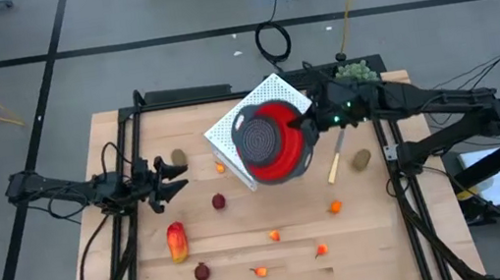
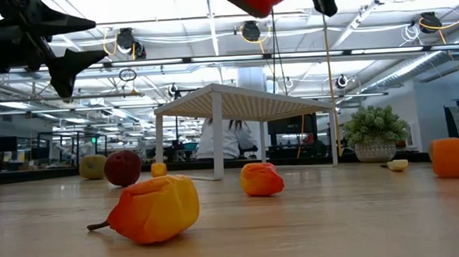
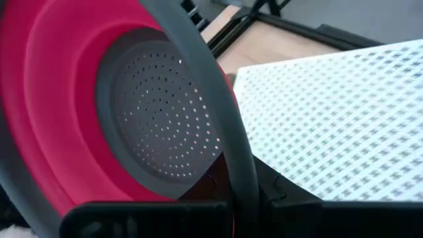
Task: Pick & Place Fruit
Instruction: Put the red strainer bowl on the shelf
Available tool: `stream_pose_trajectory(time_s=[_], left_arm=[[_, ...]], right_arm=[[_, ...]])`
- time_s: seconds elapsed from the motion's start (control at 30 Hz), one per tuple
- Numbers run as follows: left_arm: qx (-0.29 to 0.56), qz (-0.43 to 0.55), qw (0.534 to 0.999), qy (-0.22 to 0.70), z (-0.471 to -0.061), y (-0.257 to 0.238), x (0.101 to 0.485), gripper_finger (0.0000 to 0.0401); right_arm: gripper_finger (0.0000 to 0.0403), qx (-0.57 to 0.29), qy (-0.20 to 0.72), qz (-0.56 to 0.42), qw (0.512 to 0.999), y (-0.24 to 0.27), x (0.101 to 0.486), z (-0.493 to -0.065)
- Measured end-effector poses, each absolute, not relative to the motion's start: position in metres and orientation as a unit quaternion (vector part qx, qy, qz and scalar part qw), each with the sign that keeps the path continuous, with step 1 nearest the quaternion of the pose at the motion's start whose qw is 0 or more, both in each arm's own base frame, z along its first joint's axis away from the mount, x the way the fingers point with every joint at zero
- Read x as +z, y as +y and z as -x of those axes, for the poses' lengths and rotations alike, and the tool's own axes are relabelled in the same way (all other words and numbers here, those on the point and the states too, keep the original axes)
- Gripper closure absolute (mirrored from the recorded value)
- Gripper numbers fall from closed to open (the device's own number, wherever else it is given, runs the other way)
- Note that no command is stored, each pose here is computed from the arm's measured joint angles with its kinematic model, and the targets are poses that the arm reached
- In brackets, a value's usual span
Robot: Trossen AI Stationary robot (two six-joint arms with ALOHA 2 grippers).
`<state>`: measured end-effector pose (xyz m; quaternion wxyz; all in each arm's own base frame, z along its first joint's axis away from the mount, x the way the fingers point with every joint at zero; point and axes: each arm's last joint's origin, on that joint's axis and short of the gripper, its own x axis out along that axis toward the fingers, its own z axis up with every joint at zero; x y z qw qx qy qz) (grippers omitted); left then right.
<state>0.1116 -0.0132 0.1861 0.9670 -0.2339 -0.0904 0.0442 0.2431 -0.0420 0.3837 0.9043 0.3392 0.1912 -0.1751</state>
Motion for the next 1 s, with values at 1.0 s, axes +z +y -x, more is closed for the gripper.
stream_pose_trajectory(time_s=[1.0], left_arm=[[0.204, 0.077, 0.974, -0.065, -0.173, -0.018, 0.282, 0.0151]], right_arm=[[0.0402, -0.316, 0.103, -0.194, 0.923, -0.083, 0.372, -0.29]])
